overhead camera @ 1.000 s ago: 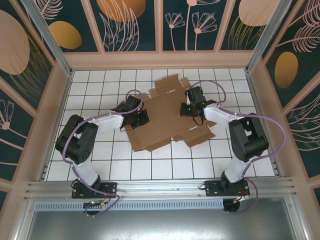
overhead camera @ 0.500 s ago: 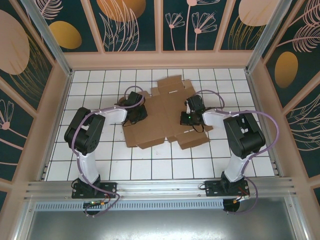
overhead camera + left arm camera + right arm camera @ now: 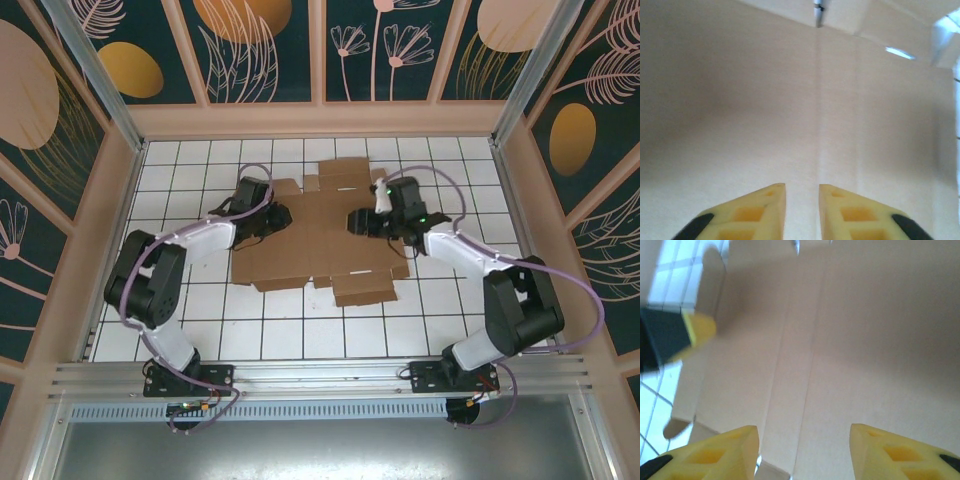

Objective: Fold the paper box

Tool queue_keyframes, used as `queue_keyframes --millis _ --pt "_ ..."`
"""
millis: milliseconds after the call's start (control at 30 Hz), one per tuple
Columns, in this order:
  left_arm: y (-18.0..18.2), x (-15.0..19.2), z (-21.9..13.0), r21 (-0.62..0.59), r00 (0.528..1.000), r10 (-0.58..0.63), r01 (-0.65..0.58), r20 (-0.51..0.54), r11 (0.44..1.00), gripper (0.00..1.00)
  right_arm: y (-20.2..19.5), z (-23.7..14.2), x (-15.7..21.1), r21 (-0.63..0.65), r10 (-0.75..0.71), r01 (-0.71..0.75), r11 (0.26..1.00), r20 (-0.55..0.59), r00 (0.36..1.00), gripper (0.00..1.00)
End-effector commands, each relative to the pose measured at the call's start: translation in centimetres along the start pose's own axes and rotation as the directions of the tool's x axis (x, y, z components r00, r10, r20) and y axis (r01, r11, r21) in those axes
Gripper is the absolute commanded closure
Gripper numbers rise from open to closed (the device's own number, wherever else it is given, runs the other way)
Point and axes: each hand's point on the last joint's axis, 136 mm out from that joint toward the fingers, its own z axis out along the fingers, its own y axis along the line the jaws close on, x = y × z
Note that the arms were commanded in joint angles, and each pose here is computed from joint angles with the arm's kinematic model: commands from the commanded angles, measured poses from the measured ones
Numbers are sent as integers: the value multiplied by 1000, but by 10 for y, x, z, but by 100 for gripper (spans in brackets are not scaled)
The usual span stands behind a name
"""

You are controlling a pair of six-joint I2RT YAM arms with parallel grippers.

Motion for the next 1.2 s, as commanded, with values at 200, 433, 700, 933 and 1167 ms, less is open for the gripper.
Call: queue_keyframes --millis 200,433,700,933,1167 --pt "-9 35 7 241 995 -86 95 -47 966 71 -106 -9 -16 145 171 -175 974 38 984 34" --pt "19 44 16 142 990 -134 138 -42 980 75 -140 8 3 192 225 -215 957 -30 974 33" --pt "29 48 19 93 989 -136 140 -50 986 77 -163 15 12 215 264 -248 945 -51 963 34" --pt "34 57 23 95 987 -143 150 -78 984 78 -138 31 25 -34 319 -328 944 -162 934 37" --pt "37 63 29 94 984 -146 155 -102 983 79 -120 45 38 -173 342 -393 903 -266 901 41"
